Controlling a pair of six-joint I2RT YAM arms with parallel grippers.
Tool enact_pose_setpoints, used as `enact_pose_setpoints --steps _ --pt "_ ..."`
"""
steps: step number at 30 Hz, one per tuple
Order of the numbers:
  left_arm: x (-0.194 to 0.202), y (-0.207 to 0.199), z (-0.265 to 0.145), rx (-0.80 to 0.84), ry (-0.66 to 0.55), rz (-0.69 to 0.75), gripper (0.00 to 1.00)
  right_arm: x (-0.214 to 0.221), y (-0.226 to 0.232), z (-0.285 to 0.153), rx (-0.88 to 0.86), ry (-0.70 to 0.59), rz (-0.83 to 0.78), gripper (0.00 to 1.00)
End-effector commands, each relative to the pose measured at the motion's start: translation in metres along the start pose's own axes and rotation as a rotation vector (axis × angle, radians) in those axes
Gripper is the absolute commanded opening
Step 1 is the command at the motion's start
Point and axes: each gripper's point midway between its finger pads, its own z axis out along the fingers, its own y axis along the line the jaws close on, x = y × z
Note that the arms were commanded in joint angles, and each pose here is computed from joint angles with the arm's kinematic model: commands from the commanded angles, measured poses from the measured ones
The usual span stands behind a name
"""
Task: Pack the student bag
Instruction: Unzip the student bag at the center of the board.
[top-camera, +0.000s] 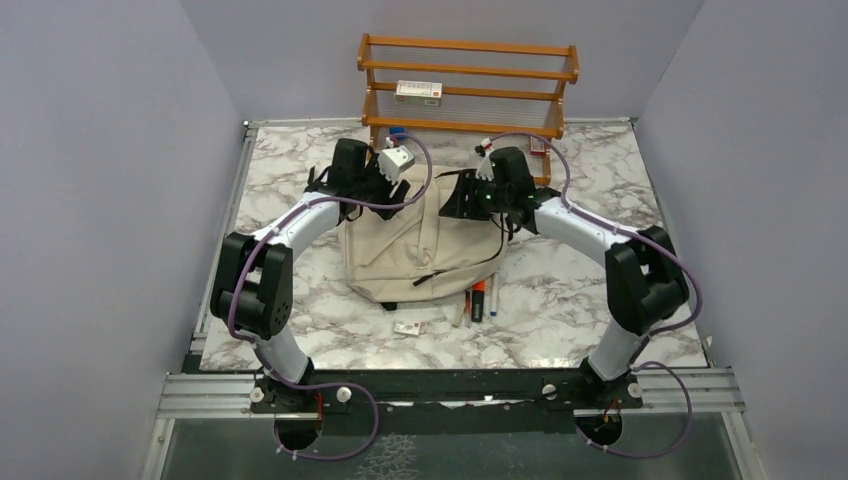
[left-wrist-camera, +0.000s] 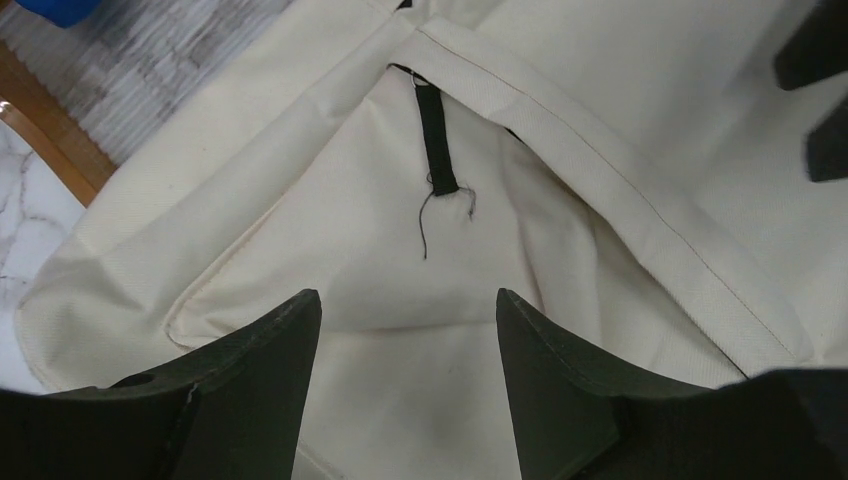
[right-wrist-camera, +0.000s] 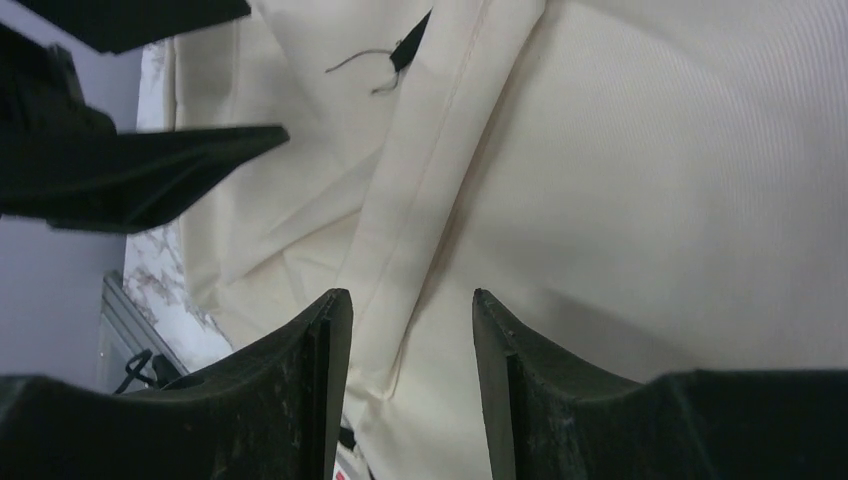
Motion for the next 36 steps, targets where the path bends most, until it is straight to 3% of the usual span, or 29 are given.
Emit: enact_pose_setpoints --steps 1,14,16,21,25,32,36 --pt "-0.019 -0.004 -0.008 0.037 -0.082 0.072 0.65 -0.017 0.007 0.027 -0.044 -0.018 0.032 0.53" --pt "-0.021 -0.012 -0.008 0.094 -0.132 0.132 0.66 -0.005 -0.005 0.078 -0.105 0.019 0.103 0.53" --pt "-0.023 -0.014 -0.007 0.113 -0.144 0.139 0.66 -0.003 -0.008 0.083 -0.105 0.024 0.110 0.47" --pt "-0.031 -0.019 -0.002 0.182 -0.161 0.151 0.66 0.000 -0.016 0.084 -0.075 0.012 0.112 0.19" --pt "-0.026 -0.023 0.008 0.250 -0.141 0.177 0.66 0.002 -0.022 0.082 -0.049 0.011 0.107 0.02" --pt "-0.015 -0.022 0.024 0.331 -0.101 0.286 0.66 0.011 -0.023 0.082 -0.063 0.042 0.112 0.00" --pt "-0.008 -0.017 0.037 0.362 -0.061 0.275 0.65 0.010 -0.022 0.082 -0.068 0.043 0.107 0.01"
